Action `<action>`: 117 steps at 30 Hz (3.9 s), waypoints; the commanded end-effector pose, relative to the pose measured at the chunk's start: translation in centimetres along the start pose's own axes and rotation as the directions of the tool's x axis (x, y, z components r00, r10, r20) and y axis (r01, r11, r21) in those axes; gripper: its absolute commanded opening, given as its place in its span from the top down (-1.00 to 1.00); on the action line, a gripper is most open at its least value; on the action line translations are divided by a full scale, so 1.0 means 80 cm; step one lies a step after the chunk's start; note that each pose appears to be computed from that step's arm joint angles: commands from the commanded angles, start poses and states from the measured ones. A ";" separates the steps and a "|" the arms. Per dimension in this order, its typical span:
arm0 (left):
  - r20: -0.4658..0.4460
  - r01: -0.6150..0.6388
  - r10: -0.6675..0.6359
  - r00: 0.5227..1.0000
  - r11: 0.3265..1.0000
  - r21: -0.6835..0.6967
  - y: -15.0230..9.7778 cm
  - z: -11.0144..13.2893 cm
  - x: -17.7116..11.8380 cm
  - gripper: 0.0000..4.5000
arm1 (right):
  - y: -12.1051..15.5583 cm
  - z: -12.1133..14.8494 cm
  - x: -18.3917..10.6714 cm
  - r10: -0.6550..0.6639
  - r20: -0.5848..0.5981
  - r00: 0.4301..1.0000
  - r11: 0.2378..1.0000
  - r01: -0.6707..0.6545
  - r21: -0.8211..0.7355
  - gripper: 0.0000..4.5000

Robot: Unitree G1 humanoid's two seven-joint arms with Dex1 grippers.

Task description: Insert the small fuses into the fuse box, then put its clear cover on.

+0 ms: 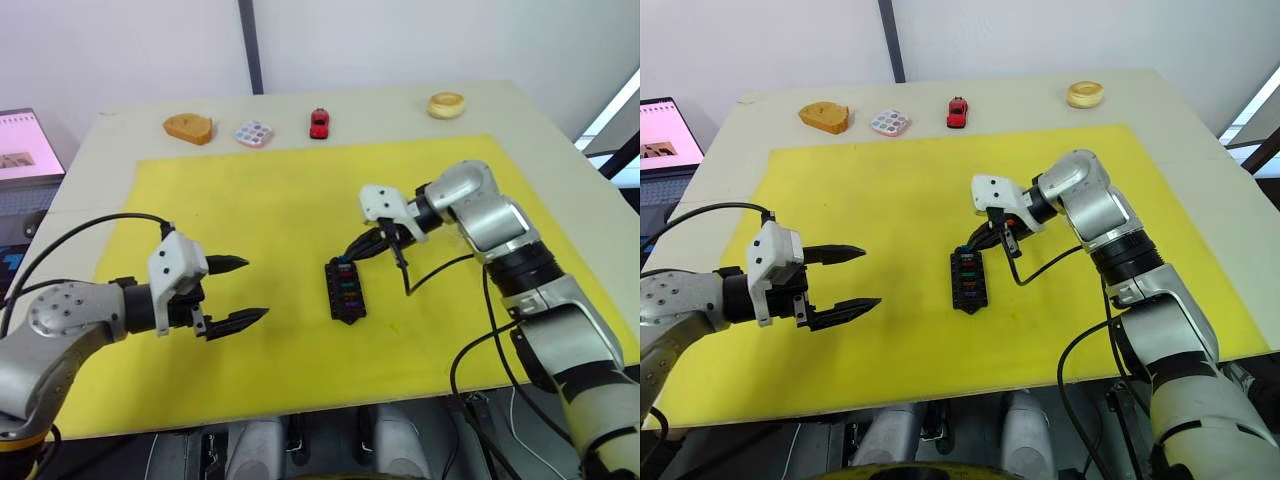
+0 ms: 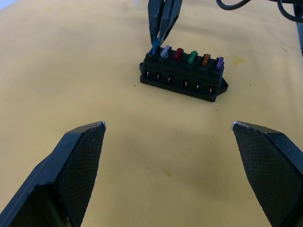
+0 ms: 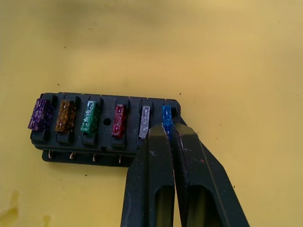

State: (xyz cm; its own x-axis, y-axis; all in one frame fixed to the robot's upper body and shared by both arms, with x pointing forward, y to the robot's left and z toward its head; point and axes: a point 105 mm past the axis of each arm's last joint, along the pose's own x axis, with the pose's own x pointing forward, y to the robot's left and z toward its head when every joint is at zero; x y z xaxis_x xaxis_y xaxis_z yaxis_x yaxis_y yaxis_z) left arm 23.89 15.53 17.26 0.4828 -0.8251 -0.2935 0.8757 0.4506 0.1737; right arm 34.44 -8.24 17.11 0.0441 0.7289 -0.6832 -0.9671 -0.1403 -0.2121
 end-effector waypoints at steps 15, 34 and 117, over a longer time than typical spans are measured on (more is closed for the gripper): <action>0.028 -0.027 0.027 0.999 1.000 0.006 -0.002 -0.001 0.003 -0.99 | 0.003 0.023 -0.004 -0.031 -0.114 0.993 0.997 0.023 -0.075 1.00; 0.022 -0.036 0.036 0.999 0.999 0.006 0.000 -0.005 0.001 -0.99 | -0.003 0.055 -0.035 -0.110 -0.061 0.992 0.994 0.111 0.005 1.00; 0.053 -0.033 0.033 0.998 0.999 -0.001 -0.004 0.007 0.004 -0.99 | 0.004 0.033 -0.002 -0.093 -0.197 0.976 0.996 0.089 -0.030 1.00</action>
State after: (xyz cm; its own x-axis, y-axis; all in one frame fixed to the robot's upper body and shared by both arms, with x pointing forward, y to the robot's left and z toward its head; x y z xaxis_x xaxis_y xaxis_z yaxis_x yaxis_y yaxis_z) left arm 24.06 15.13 16.74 0.5122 -0.8211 -0.2518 0.8588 0.4936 0.1373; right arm 33.26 -6.78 18.48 0.1615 0.5860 -0.7940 -0.9595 -0.0948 -0.2651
